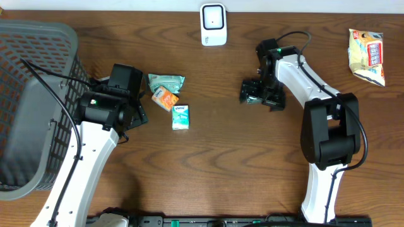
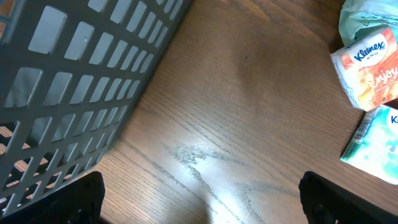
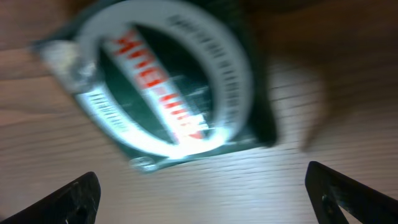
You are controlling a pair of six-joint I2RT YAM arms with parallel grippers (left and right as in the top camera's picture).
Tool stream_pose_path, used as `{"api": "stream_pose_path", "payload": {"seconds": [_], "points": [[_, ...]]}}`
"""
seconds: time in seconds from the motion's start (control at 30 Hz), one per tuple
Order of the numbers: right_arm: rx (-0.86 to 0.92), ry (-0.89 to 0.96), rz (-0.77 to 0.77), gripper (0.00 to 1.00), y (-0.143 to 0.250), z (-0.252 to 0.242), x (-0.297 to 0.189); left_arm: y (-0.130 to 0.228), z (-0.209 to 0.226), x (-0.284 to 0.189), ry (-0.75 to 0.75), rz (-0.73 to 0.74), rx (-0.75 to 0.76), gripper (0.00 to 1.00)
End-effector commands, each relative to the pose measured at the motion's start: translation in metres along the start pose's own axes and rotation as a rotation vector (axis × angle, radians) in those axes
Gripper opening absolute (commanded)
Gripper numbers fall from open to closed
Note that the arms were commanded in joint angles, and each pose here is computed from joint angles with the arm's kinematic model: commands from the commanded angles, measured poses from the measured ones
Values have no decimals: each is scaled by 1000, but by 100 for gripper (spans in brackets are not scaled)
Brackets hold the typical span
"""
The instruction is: Scan the item barcode
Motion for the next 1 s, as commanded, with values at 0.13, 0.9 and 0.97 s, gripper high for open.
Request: {"api": "stream_pose_path", "payload": {"seconds": [0.13, 0.9, 0.97], "points": [[184, -226, 2, 99, 0, 27, -12, -1, 3, -2, -10, -11, -13, 98], [856, -43, -306, 99, -20, 17, -5, -1, 3, -2, -10, -11, -13, 98], [858, -29, -306, 99, -21, 16, -1, -1, 3, -2, -10, -11, -13, 98]]}}
Point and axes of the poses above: each gripper's point midway between its finger pads, its own x axis out along the fingers, its own z axis along the line the jaws close on, y = z × x, the point moved 10 cm from there along -x, back along the fingers, and after that the axes turned 1 degree about x, right-handed, at the moved point
